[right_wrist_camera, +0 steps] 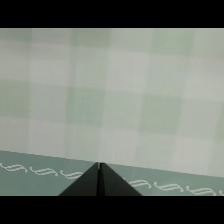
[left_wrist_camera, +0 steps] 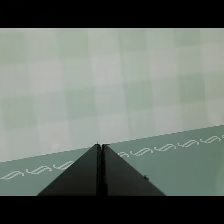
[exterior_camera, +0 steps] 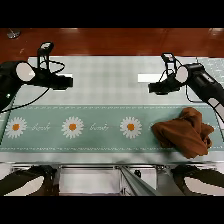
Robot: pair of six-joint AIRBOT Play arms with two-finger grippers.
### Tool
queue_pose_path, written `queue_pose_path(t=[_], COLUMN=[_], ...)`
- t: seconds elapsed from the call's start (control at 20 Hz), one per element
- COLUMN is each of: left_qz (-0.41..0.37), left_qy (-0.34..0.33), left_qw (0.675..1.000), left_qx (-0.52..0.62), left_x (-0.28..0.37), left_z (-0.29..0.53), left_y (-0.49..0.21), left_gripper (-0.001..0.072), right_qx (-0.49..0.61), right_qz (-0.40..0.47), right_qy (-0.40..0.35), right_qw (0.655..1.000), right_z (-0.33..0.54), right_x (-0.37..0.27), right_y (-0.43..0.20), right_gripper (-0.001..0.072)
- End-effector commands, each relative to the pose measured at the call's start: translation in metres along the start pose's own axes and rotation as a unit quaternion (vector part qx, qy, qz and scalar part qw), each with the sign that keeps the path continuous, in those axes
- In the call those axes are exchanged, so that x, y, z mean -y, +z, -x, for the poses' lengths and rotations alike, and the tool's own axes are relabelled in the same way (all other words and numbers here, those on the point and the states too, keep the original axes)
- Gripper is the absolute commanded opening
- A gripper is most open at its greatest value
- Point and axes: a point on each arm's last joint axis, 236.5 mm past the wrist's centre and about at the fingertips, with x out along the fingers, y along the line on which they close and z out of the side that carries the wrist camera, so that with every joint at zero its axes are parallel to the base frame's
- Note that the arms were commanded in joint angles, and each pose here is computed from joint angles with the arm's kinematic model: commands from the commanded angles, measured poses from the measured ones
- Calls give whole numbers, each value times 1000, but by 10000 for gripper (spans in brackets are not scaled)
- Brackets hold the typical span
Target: Fold the shirts.
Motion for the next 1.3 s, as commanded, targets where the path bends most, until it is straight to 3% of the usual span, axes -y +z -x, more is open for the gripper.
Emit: queue_pose_path(t=[0.0, 0.75, 0.8, 0.85, 0.9, 1.0, 1.05, 1.1, 1.25], left_qz=[0, 1, 3, 4, 4, -2, -2, -2, -29], left_qy=[0, 0, -3, -4, -4, -4, -3, -3, 4], left_qw=[1000, 1000, 1000, 1000, 1000, 999, 1000, 1000, 996], left_qx=[0, 1, 9, 16, 25, 32, 29, 13, -81], left_x=[0, 0, 1, 2, 1, 1, 1, 0, -5], left_z=[0, 0, -1, -1, -2, -2, -2, -2, 3], left_y=[0, 0, 4, 8, 12, 16, 14, 7, -39], left_gripper=[24, 24, 24, 24, 26, 42, 228, 680, 703], right_qx=[0, 8, -3, -17, -35, -84, -100, -98, -54], right_qz=[0, 0, 1, 0, 2, 19, 32, 43, -9], right_qy=[0, 1, -2, -4, -9, -55, -89, -128, -178], right_qw=[1000, 1000, 1000, 1000, 999, 995, 990, 986, 983], right_z=[0, 0, 1, 4, 7, 26, 41, 61, 126], right_x=[0, -1, 0, 1, 3, 24, 41, 59, 105], right_y=[0, 4, -1, -6, -12, -27, -33, -34, -47], right_gripper=[21, 22, 74, 382, 624, 626, 626, 626, 625])
